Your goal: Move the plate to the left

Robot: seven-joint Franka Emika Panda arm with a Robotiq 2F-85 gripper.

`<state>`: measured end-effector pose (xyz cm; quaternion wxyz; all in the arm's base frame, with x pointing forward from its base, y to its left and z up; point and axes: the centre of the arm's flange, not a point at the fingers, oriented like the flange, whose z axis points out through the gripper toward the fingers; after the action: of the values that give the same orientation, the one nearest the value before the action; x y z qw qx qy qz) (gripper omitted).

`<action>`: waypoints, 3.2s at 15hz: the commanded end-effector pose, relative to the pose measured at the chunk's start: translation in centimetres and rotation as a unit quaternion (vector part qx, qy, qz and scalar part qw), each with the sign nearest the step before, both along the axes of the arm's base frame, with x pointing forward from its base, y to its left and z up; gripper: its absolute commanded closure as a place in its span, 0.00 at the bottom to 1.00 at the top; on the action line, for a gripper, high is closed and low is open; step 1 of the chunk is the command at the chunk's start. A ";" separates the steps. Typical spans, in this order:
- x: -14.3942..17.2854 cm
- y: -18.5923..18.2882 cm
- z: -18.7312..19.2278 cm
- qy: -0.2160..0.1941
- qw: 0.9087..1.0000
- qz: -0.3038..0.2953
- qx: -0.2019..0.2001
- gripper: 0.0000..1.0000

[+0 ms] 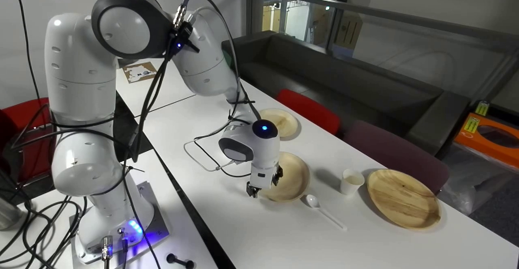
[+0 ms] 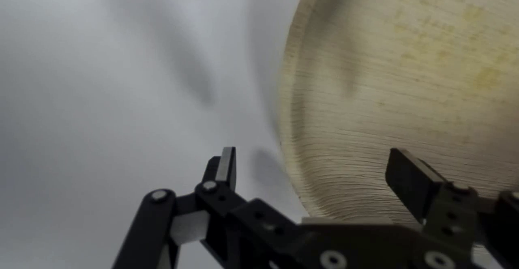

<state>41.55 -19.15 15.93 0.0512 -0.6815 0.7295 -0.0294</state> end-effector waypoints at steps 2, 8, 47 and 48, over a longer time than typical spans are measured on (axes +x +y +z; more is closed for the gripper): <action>0.3 0.2 0.2 0.024 1.000 0.004 -0.004 0.27; 0.4 0.4 0.1 0.032 0.999 0.017 -0.010 0.71; -18.4 23.2 29.3 0.001 0.784 0.617 0.064 0.99; -17.4 24.0 28.8 0.012 0.768 0.638 0.060 0.99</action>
<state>25.36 2.74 46.48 0.1198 -0.9719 0.1939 0.0584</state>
